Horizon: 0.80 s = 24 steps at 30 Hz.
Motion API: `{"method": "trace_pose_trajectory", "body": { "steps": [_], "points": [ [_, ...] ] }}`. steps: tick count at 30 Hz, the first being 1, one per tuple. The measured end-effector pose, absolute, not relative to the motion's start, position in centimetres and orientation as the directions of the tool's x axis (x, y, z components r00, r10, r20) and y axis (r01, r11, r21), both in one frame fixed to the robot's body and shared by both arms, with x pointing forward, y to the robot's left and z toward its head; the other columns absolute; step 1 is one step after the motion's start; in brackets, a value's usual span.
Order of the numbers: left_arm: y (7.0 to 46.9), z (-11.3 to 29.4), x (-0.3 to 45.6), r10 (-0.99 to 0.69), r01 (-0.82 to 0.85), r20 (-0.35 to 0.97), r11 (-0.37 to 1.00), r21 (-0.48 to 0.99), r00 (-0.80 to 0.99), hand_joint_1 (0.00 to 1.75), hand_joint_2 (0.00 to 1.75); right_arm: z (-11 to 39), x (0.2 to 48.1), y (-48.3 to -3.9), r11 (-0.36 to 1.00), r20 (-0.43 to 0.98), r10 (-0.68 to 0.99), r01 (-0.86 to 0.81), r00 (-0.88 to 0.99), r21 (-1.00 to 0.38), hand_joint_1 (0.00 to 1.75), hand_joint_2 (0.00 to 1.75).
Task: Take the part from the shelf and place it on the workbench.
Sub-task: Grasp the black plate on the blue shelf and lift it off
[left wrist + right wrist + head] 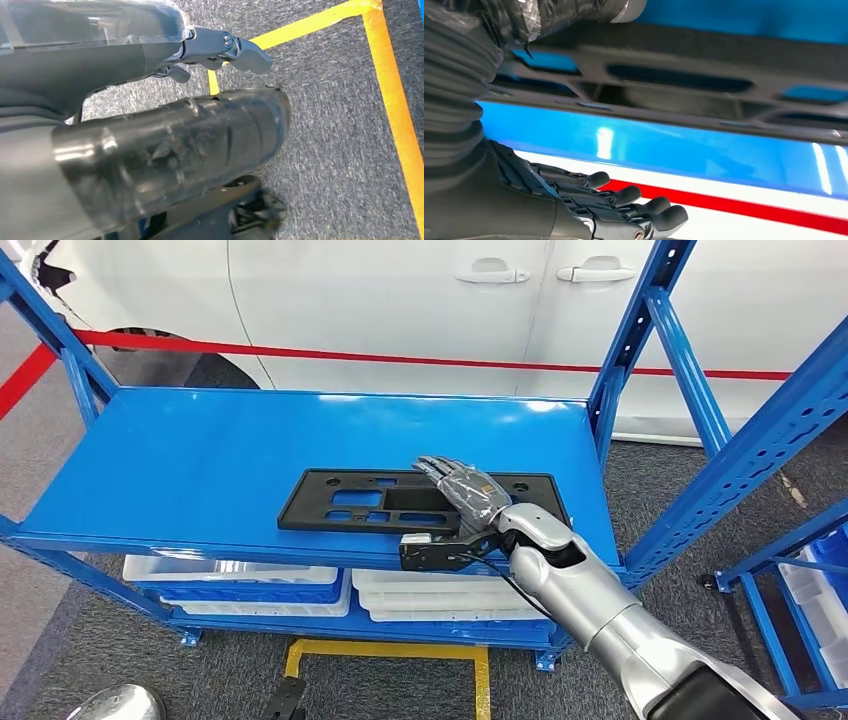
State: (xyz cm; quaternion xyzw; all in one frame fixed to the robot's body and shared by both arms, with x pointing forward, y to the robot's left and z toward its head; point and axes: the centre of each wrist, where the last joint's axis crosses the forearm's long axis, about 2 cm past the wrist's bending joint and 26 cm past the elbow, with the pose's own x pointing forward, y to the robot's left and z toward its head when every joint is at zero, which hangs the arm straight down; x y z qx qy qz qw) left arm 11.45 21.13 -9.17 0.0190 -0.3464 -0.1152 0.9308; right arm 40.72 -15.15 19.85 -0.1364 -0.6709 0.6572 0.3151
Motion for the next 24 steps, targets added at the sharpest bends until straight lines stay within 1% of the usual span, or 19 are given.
{"method": "trace_pose_trajectory", "body": {
  "steps": [6, 24],
  "points": [
    [21.2, -9.2, 11.3, -0.227, 0.198, 0.638, 0.973, 0.117, 0.736, 0.00, 0.00, 19.1, 41.2, -16.4, 0.059, 0.203, 0.653, -0.218, -0.730, -0.974, 0.00, 1.75],
    [21.4, -9.3, 11.2, -0.222, 0.189, 0.634, 0.975, 0.121, 0.741, 0.00, 0.00, 17.7, 42.2, -19.4, -0.011, 0.131, 0.737, -0.206, -0.663, -0.979, 0.00, 1.75]
  ]
}}
